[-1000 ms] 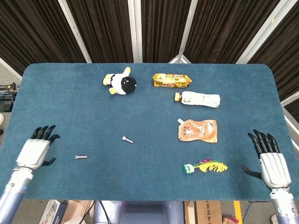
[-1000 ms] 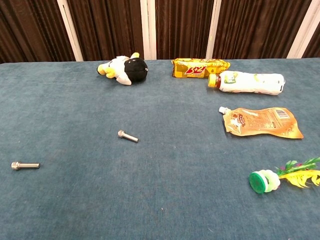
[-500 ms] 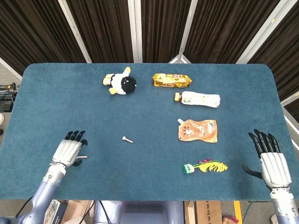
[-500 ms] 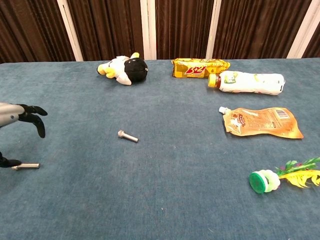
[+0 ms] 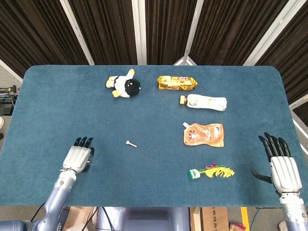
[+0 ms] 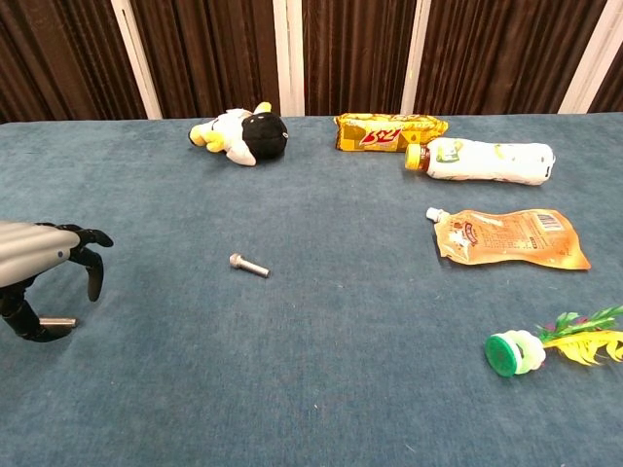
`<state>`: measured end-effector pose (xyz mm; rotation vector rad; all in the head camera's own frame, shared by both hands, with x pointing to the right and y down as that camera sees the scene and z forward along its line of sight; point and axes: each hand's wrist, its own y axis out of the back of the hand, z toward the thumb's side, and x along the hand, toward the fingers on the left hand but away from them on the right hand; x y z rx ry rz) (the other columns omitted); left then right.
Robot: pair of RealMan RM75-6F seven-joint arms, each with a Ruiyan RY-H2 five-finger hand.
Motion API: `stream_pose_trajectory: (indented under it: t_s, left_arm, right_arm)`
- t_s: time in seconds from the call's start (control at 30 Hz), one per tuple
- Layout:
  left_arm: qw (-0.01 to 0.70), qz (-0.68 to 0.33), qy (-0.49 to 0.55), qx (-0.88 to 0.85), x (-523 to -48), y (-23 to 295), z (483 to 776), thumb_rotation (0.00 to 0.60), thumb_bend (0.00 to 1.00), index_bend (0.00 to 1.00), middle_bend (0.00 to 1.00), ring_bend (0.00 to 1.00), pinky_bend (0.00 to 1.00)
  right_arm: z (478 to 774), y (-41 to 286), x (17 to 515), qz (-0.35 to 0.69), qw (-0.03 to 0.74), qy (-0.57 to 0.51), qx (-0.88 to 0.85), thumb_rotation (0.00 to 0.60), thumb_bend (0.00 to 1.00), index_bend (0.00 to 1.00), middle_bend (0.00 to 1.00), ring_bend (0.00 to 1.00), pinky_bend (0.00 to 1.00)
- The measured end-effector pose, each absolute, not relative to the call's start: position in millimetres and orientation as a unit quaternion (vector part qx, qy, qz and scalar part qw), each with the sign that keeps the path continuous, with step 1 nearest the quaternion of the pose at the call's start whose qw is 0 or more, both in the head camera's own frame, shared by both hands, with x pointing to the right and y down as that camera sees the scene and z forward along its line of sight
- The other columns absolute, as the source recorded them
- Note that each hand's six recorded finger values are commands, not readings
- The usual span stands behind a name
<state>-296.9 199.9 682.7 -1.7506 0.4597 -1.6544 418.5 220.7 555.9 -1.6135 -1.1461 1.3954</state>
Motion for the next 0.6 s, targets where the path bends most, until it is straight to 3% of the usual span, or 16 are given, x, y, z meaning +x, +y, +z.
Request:
stream_pose_trajectory:
  t_s: [0.6]
  left_arm:
    - [0.355, -0.641, 0.170, -0.659, -303.3, 203.8, 686.2, 0.600, 0.46, 0.49, 0.08, 0.00, 0.00]
  right_arm:
    - [562.6, 219.9, 422.6, 0.548, 0.338, -0.445, -0.622, 0.600, 0.11, 0.11, 0.07, 0.06, 0.00]
